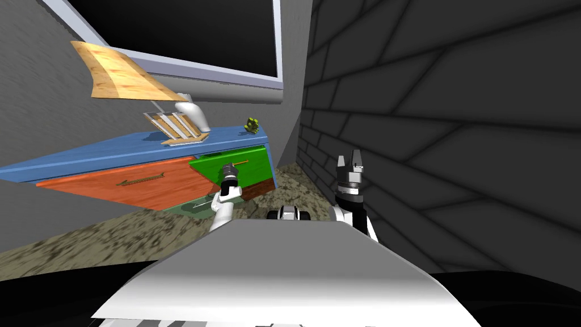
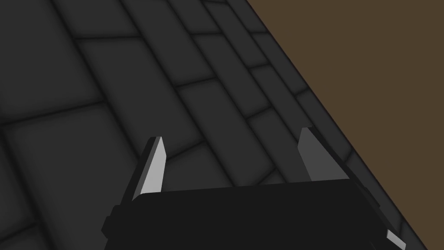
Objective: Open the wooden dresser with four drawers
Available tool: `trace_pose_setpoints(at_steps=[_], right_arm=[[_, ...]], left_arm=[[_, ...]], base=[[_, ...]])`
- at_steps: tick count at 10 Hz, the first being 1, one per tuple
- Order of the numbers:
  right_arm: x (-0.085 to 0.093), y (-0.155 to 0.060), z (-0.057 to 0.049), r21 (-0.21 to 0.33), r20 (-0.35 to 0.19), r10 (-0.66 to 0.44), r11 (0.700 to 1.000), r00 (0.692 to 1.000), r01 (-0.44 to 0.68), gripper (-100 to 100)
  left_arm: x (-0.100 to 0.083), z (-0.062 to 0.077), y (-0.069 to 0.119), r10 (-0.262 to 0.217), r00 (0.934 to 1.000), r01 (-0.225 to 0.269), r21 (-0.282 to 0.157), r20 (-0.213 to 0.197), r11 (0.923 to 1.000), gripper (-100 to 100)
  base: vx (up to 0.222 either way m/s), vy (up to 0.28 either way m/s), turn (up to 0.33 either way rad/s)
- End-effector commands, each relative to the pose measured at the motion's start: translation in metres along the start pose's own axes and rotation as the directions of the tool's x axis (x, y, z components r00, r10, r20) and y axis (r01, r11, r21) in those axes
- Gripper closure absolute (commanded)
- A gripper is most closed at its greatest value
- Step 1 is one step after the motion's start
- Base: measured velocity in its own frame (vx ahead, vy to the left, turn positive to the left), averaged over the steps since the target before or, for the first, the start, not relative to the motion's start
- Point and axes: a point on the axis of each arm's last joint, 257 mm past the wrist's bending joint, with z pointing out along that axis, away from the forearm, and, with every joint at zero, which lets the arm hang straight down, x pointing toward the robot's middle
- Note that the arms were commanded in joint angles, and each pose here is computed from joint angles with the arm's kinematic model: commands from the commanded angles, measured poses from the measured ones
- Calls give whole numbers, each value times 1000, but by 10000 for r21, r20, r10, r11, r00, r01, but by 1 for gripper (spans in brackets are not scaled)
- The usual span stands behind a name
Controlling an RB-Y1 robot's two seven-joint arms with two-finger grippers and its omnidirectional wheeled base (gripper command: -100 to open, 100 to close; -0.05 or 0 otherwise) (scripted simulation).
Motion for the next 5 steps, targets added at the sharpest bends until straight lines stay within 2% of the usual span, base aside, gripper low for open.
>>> trace_pose_setpoints(at_steps=[1,2,3,5], right_arm=[[0,0,0,-1,0,1,10000,10000,-1,0],[0,0,0,0,0,0,10000,10000,0,0],[0,0,0,1,-1,-1,10000,10000,1,0],[0,0,0,0,0,-1,10000,10000,1,0]], left_arm=[[1,22,-2,-102,9999,102,48,23,9999,100],[4,25,-5,-145,9999,145,108,-9,9998,100],[-4,35,-7,-78,9999,77,99,81,9999,100],[5,43,-9,-232,9997,232,141,11,9996,100]], base=[[-98,-66,26],[-47,-23,11],[-93,-26,-31],[-63,-37,13]])
